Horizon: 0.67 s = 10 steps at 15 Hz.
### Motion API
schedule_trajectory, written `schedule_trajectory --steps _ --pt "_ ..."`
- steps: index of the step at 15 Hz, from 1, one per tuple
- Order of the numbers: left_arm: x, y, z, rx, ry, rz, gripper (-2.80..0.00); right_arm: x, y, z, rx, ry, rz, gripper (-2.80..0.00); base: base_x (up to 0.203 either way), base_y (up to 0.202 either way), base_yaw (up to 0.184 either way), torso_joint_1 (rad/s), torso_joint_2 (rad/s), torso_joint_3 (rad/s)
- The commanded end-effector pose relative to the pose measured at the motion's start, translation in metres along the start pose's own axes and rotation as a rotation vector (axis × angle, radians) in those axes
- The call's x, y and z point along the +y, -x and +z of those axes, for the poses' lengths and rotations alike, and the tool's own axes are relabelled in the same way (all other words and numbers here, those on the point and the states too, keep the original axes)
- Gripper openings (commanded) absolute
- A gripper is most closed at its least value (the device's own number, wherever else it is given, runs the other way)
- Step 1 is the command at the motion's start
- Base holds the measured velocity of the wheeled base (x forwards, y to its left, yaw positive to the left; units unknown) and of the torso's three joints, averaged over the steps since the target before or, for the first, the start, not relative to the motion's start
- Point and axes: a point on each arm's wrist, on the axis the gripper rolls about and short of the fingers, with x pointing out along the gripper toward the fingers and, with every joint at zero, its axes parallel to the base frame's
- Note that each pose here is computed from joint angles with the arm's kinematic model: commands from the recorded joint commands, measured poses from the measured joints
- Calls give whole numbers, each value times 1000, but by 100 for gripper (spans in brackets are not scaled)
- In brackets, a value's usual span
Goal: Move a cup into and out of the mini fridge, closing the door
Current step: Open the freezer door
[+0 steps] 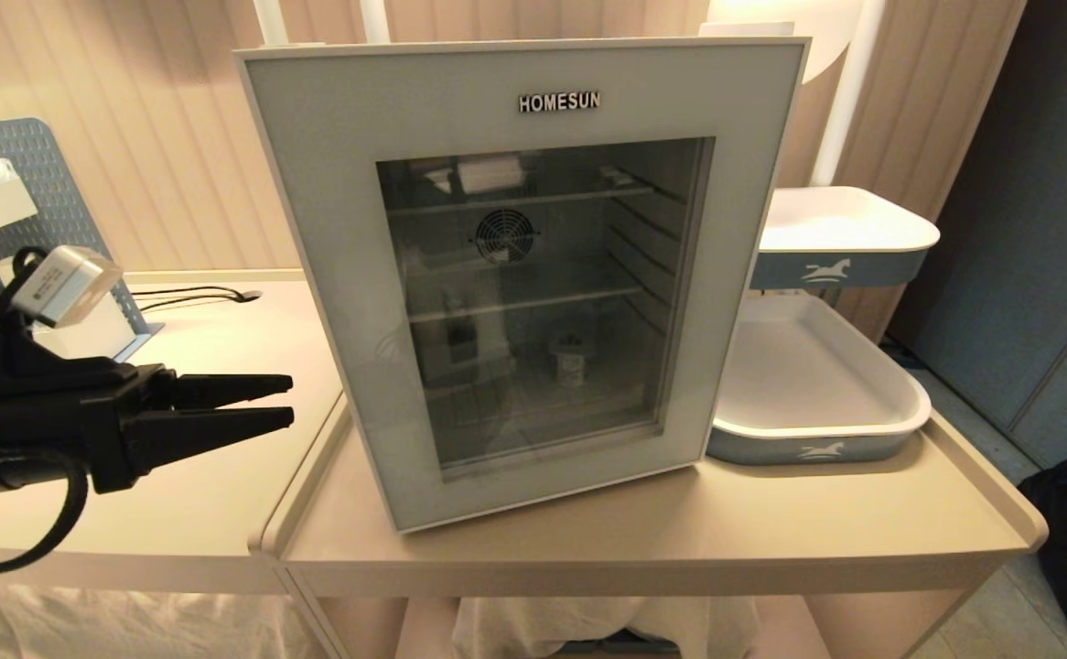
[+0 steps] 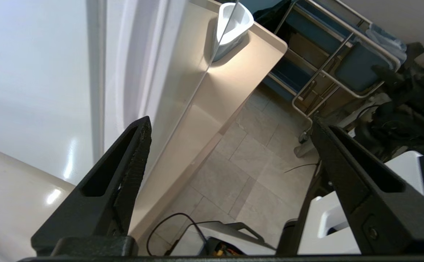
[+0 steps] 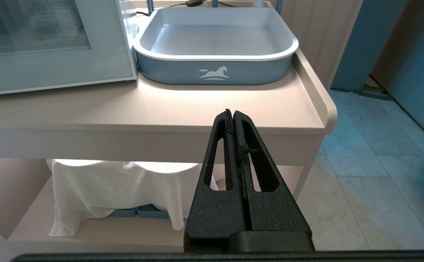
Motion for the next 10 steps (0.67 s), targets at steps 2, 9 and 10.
schedule_trajectory --steps 2,9,10 --pt "17 -7 -6 17 15 -9 0 0 0 0 1 1 0 -280 0 0 0 0 0 0" --pt "40 -46 -12 43 -34 -96 0 0 0 0 0 1 0 -280 0 0 0 0 0 0" --pt "41 -52 -11 46 -42 -103 0 0 0 0 0 1 0 -280 0 0 0 0 0 0"
